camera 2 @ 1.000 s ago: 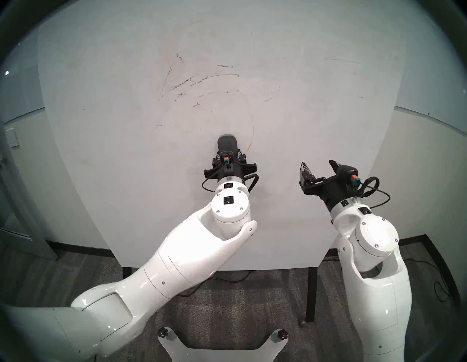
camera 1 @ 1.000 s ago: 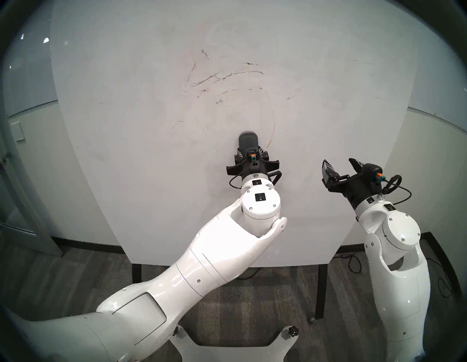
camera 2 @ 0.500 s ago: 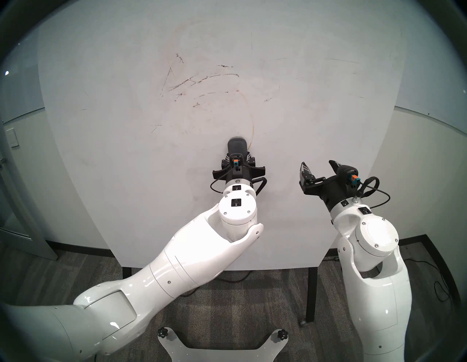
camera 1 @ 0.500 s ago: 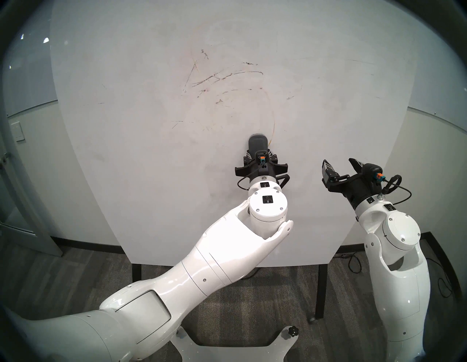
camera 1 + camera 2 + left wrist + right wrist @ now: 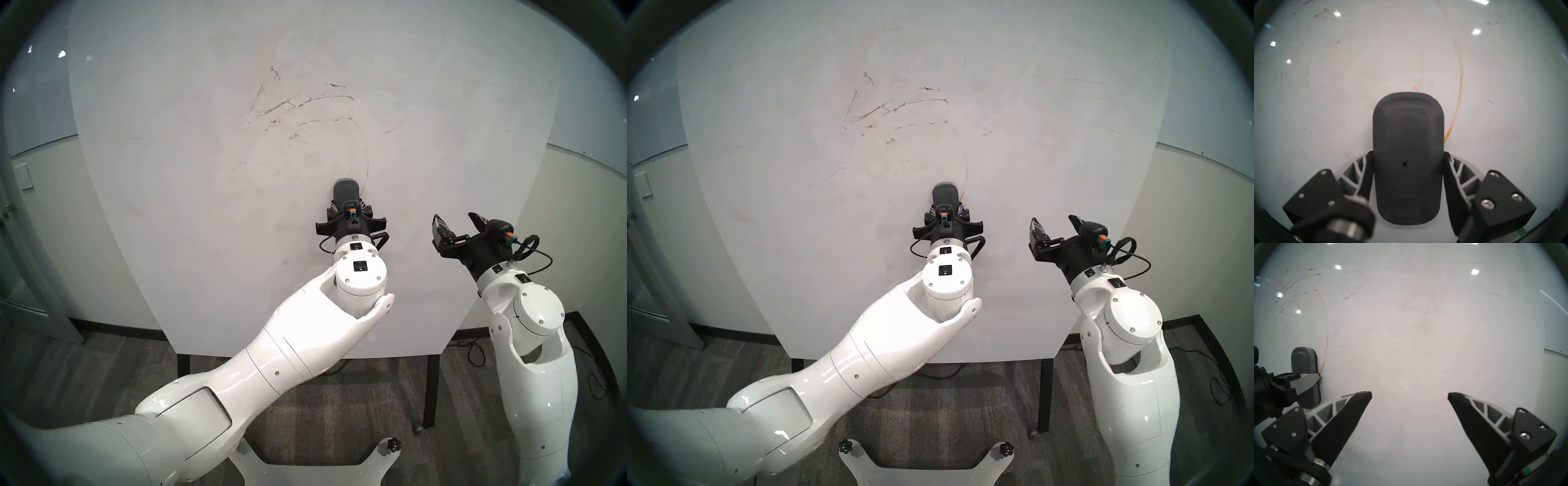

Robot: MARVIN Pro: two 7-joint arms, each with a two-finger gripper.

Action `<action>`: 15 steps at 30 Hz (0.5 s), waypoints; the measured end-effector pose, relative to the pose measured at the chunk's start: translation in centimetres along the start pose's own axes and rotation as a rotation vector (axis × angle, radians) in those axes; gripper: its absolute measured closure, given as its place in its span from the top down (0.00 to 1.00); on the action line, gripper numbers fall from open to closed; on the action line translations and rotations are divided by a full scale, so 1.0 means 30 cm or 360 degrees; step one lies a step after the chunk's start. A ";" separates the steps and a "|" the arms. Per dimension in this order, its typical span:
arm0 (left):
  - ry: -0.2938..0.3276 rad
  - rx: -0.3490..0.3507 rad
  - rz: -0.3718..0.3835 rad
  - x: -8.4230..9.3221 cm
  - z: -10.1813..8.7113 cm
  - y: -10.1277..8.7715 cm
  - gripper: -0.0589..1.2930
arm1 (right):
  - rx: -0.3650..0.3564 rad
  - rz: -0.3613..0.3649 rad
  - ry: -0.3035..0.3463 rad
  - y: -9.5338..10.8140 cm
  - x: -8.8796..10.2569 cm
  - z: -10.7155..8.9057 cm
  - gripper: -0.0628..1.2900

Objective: Erase all marks on the whiteboard with the eraser

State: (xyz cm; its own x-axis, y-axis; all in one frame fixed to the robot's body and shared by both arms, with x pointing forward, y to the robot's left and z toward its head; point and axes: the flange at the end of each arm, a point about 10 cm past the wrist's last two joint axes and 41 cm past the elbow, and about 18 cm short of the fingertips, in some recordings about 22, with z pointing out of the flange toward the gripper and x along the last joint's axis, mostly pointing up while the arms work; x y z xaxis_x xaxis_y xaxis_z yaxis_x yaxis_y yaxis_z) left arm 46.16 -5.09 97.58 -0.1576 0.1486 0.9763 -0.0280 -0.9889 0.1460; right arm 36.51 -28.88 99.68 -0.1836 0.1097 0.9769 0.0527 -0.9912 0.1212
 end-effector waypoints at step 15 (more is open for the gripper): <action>0.0094 -0.0030 -0.0051 0.099 0.017 0.032 0.53 | 0.0000 0.0000 0.0000 0.000 0.000 0.000 0.95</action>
State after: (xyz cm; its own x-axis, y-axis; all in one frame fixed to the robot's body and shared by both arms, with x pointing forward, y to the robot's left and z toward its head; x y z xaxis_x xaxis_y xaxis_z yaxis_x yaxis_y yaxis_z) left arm 46.17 -5.61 100.70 -0.2140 0.1805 0.9600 -0.0524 -0.9835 0.1732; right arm 36.51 -28.88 99.68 -0.1835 0.1096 0.9769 0.0527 -0.9912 0.1211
